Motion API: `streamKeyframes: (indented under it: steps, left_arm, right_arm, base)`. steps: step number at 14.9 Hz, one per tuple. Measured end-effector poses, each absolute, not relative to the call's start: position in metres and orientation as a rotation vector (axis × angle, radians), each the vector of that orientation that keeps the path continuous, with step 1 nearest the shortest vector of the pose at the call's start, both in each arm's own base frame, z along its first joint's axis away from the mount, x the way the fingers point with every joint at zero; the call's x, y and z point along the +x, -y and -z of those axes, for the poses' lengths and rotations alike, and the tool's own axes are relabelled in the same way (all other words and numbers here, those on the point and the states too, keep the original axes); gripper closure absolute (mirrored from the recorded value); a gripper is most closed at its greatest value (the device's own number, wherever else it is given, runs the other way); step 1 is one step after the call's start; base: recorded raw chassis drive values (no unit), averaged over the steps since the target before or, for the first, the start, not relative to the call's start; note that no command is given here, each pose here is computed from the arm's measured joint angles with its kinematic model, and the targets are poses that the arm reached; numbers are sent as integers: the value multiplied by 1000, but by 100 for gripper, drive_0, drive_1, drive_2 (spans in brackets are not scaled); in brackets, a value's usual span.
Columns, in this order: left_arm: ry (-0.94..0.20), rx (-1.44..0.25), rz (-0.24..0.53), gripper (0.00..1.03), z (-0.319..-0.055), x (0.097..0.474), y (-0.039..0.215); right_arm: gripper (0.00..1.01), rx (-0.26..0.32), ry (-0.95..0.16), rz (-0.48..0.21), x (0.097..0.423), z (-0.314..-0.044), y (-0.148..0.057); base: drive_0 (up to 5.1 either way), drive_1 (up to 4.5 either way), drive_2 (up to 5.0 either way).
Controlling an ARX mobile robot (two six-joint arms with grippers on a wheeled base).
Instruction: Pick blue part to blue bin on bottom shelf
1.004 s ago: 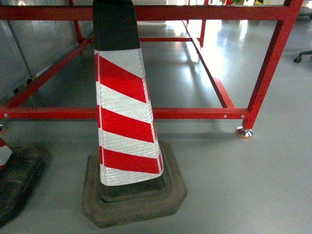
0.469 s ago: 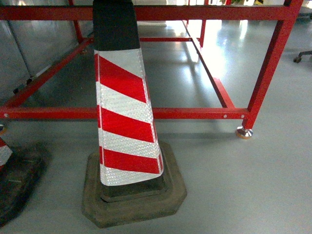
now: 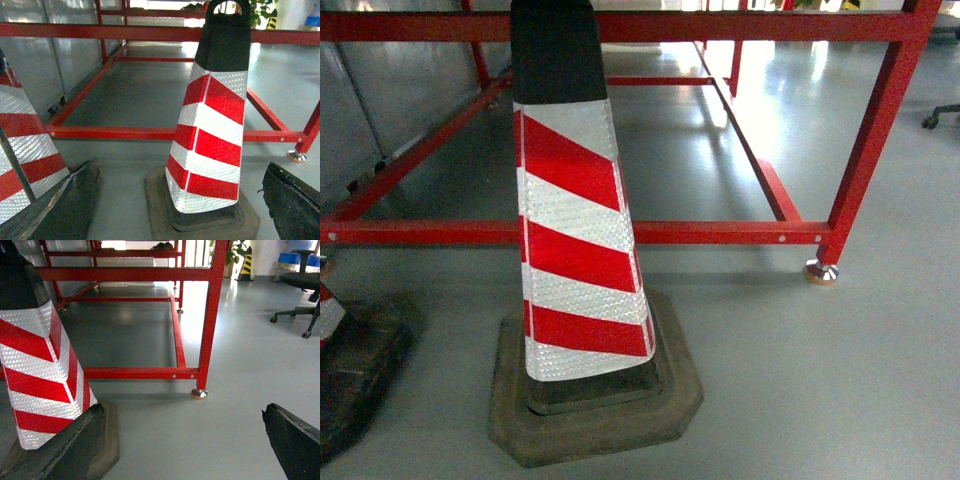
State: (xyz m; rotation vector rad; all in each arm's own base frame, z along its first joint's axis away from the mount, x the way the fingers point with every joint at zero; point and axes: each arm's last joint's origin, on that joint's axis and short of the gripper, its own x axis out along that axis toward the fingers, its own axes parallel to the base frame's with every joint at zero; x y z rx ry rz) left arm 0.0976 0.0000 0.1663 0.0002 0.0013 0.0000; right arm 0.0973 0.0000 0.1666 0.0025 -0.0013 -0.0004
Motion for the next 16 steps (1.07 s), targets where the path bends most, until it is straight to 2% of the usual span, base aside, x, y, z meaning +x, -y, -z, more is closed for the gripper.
streamKeyframes:
  steps: [16]
  left_arm:
    - [-2, 1, 0, 5, -166, 98, 0]
  right_arm:
    - [3, 3, 1, 0, 97, -167, 0]
  base:
    - [0, 0, 0]
